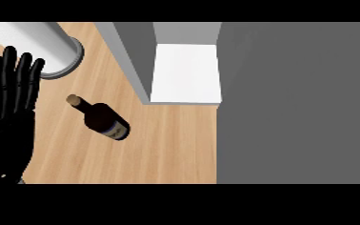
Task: Pick up the wine, place it into the cabinet and close the cabinet
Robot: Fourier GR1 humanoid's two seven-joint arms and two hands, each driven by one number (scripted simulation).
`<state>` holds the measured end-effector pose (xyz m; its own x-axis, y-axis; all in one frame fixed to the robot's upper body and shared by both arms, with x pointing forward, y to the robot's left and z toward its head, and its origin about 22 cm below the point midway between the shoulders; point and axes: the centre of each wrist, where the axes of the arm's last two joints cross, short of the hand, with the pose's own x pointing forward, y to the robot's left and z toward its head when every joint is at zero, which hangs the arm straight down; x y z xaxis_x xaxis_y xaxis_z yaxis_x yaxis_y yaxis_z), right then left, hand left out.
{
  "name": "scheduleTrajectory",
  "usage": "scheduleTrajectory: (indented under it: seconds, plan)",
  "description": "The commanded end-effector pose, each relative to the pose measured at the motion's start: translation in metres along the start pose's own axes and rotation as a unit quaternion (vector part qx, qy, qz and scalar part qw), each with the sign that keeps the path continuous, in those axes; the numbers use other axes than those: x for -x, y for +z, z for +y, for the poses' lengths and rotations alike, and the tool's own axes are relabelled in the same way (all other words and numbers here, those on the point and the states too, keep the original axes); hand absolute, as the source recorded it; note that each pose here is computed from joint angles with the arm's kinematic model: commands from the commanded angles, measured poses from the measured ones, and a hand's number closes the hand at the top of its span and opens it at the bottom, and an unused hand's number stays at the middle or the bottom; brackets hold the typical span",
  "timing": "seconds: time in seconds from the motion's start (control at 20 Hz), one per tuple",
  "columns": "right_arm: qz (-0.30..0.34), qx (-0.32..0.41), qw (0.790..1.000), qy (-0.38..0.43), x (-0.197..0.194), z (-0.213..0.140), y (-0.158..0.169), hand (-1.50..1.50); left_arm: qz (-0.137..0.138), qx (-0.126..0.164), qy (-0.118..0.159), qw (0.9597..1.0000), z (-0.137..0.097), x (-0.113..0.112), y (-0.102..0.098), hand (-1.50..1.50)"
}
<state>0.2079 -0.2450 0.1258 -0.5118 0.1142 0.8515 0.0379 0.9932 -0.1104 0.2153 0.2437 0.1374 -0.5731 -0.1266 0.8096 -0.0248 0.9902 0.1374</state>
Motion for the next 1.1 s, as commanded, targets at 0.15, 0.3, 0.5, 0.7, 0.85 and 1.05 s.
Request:
scheduleTrajectory:
  seconds: [0.15,0.3,0.5,0.7,0.85,1.05]
  plan:
    - [0.012,-0.024,1.000,-0.009,-0.008,0.005,0.011,-1.50,0.012,0.101,0.094,0.9904,0.015,0.007,0.012,-1.50]
    - [0.030,-0.117,0.990,-0.068,-0.018,0.023,0.021,-1.50,0.099,0.126,0.202,0.9663,0.011,0.035,0.027,-1.50]
    - [0.034,-0.130,0.988,-0.070,-0.043,0.007,0.030,-1.50,0.110,0.142,0.223,0.9581,0.046,0.008,0.023,-1.50]
    - [0.036,-0.140,0.987,-0.072,-0.088,0.009,0.036,-1.50,0.116,0.143,0.233,0.9549,0.049,-0.029,0.010,-1.50]
    - [0.036,-0.139,0.987,-0.074,-0.108,0.007,0.040,-1.50,0.124,0.144,0.242,0.9513,0.060,-0.044,0.012,-1.50]
    - [0.040,-0.138,0.986,-0.079,-0.117,0.008,0.011,-1.50,0.122,0.138,0.241,0.9530,0.063,-0.071,-0.006,-1.50]
